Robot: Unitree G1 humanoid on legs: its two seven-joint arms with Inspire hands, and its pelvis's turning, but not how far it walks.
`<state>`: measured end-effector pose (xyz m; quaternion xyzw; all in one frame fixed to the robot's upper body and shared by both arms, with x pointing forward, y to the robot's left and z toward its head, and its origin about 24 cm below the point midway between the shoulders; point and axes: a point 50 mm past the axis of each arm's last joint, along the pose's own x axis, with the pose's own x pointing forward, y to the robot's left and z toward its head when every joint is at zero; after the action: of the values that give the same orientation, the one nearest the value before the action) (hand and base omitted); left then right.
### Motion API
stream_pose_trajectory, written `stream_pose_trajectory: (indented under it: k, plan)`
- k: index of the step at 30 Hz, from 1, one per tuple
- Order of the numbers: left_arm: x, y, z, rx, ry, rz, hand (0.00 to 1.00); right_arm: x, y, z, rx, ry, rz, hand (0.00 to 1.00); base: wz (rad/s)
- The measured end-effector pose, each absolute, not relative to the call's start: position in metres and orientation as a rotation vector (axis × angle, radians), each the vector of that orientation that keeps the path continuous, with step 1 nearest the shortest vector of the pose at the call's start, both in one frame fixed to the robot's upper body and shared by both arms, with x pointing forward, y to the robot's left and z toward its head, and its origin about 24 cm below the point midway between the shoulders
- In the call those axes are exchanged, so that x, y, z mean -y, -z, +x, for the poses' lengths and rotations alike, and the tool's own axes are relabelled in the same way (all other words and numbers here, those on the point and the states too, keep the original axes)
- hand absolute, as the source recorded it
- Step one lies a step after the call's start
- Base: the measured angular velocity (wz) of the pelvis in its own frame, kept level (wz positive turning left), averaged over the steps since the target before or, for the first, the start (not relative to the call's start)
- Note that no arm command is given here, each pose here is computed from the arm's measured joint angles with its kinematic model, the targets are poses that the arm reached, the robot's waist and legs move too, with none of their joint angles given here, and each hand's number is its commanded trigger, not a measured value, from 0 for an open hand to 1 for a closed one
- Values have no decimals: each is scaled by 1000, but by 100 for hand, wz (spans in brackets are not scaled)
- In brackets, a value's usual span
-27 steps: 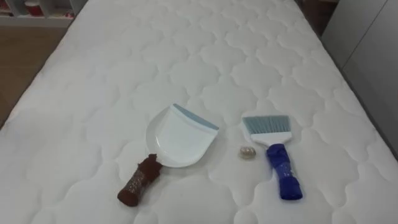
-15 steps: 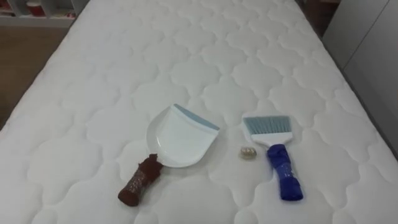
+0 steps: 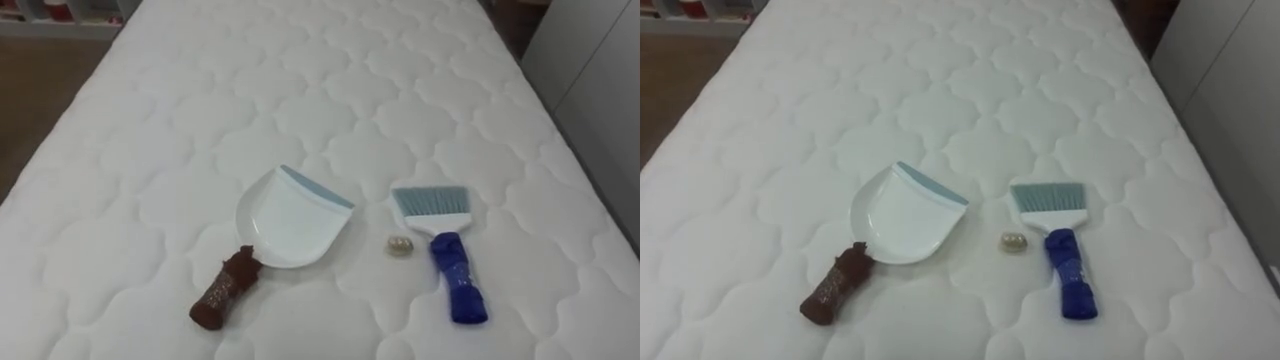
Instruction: Clean bed
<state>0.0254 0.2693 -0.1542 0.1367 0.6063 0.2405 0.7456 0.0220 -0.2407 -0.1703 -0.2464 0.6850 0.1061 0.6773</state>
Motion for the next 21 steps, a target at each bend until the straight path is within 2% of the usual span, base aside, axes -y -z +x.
stream_pose_trajectory:
  k: [6, 12, 21]
  plan:
    - [-280, 129, 79, -1020, -625, 332, 0, 243, 169, 29, -1484, -193, -543, 0, 6]
    - [-279, 86, 138, -654, -680, 373, 0, 245, 168, 36, -1434, -189, -547, 0, 2]
    - [-262, 53, 177, -420, -590, 513, 0, 244, 167, 40, -1408, -207, -549, 0, 0]
